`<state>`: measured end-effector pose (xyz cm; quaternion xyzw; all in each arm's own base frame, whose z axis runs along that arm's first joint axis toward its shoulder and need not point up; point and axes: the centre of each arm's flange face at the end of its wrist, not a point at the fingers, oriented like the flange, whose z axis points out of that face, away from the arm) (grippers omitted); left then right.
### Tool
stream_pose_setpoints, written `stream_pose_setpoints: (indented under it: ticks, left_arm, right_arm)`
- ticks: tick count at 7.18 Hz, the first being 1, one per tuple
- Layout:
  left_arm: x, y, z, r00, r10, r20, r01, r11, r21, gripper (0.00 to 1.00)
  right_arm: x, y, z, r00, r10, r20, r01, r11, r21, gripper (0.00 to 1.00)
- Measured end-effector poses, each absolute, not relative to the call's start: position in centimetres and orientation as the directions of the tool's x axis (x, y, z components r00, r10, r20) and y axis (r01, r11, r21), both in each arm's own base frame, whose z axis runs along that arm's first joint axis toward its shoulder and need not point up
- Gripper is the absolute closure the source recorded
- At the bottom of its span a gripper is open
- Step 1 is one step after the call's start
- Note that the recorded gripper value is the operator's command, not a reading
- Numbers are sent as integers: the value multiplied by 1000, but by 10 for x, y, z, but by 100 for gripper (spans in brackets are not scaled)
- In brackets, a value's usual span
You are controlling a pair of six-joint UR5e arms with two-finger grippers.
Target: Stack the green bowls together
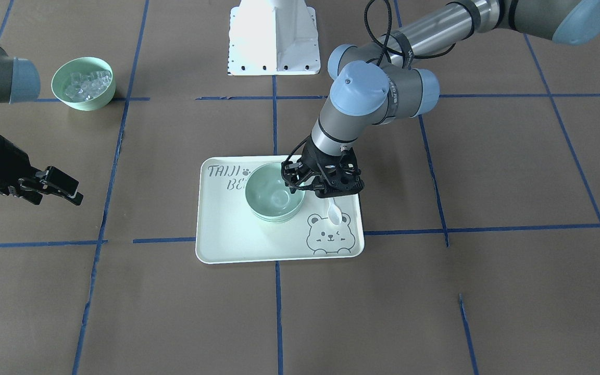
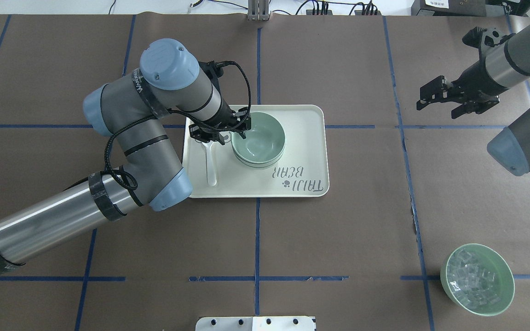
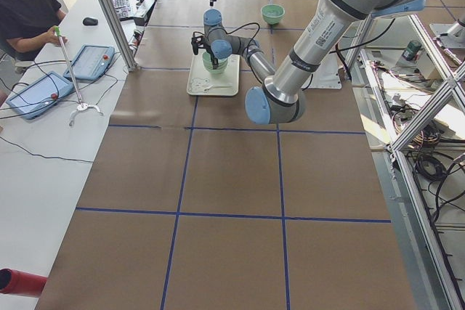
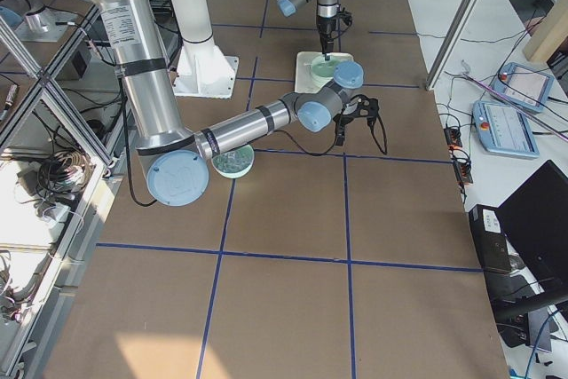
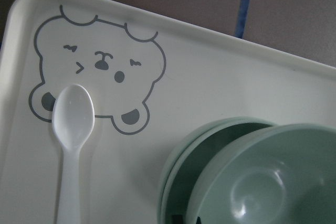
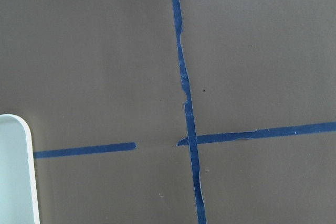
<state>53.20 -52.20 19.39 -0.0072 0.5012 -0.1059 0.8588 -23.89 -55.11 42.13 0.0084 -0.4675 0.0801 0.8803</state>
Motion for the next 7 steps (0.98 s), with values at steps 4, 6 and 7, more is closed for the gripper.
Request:
stream_pose_setpoints:
  ticks: [4, 6, 7]
  left_arm:
    - [437, -498, 226, 480, -48, -876, 156, 987, 31, 0]
    - [333, -504, 280, 570, 92, -817, 131, 971, 201, 0]
    - [271, -511, 319, 619, 165, -768, 93, 955, 281, 0]
  right_arm:
    - [-204, -562, 431, 543, 166, 823, -182, 980, -77, 0]
    - [-157, -573, 468, 573, 131, 809, -178, 983, -33, 0]
    - [-127, -579, 492, 604, 93, 792, -158, 987, 5, 0]
